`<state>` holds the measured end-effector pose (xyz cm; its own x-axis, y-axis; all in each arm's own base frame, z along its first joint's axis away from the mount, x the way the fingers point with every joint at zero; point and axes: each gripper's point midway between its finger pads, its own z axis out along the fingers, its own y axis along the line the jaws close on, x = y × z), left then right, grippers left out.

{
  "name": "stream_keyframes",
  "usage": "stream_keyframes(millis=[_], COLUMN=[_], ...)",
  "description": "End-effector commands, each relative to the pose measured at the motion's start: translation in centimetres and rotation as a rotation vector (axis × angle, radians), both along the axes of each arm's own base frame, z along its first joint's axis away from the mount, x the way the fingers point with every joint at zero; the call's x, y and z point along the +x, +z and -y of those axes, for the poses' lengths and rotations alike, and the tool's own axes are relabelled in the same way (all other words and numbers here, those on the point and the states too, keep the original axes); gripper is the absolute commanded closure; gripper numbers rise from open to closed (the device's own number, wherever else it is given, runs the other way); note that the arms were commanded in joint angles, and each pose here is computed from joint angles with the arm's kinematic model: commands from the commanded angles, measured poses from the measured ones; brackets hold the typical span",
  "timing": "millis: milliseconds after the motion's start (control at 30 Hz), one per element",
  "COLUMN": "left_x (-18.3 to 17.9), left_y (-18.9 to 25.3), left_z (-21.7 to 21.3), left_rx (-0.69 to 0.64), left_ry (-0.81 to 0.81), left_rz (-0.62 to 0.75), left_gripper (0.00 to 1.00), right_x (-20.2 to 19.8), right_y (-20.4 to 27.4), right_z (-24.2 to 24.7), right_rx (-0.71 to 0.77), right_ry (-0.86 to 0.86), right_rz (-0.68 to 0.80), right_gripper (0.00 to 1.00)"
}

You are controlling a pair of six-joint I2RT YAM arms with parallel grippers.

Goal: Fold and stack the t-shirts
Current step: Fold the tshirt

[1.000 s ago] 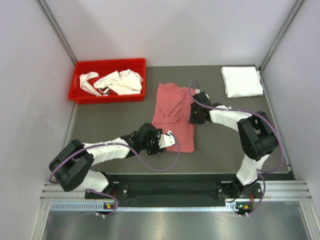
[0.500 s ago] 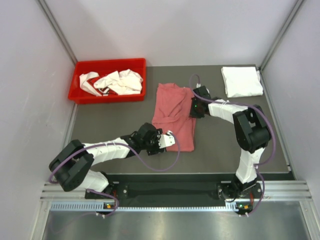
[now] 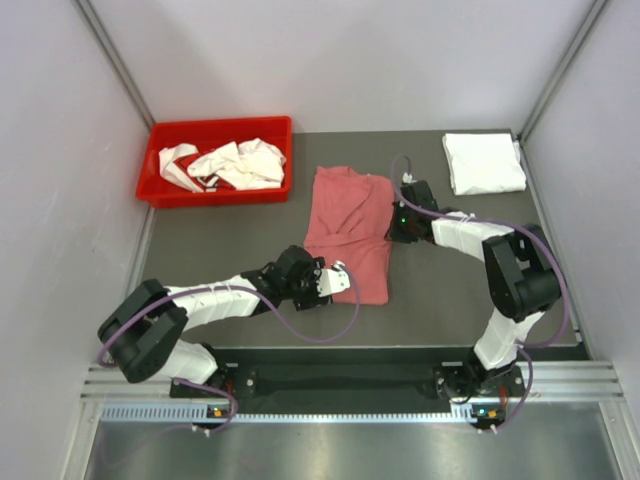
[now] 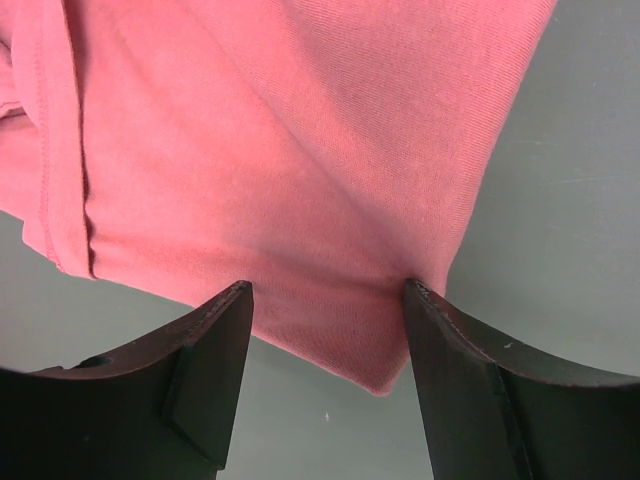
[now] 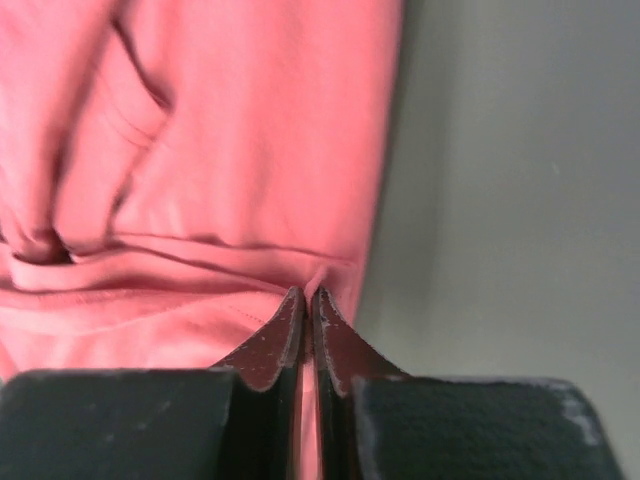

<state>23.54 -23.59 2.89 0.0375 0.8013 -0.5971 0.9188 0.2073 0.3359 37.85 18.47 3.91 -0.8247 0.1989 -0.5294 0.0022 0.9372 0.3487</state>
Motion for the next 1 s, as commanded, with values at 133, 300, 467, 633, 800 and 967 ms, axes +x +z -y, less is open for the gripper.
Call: stream_keyframes(millis=[133, 300, 467, 633, 800, 967], left_x=[-3.0, -2.3, 0.2, 6.5, 11.2, 13.4], left_y=[-1.5, 3.1, 7.4, 6.9, 6.0, 6.4], left_z=[-2.9, -0.4, 0.1, -1.5, -2.2, -2.2], left_rx=[0.121, -0.019, -0.170, -0.174, -0.134, -0.148], left_ry=[0.004, -0.012, 0.040, 0.233, 0.305, 0.353], left_rz=[-0.137, -0.162, -0.170, -0.038, 0.122, 0.210], left_gripper=[0.29, 0.25, 0.07, 0.22, 0.26, 0.29], right_x=[1.2, 2.8, 2.2, -2.3, -7.4, -11.0], right_y=[0.7, 3.5, 7.4, 8.2, 8.1, 7.1], right_z=[1.8, 2.8, 3.8, 2.8, -1.3, -2.8], right_rx=[-0.042, -0.120, -0.140, -0.072, 0.003, 0.072], right_ry=[-0.006, -0.008, -0.022, -0.027, 0.027, 0.007], right_rz=[0.047, 0.098, 0.158, 0.165, 0.166, 0.124], right_gripper=[0.68, 0.49, 0.43, 0.43, 0.44, 0.43])
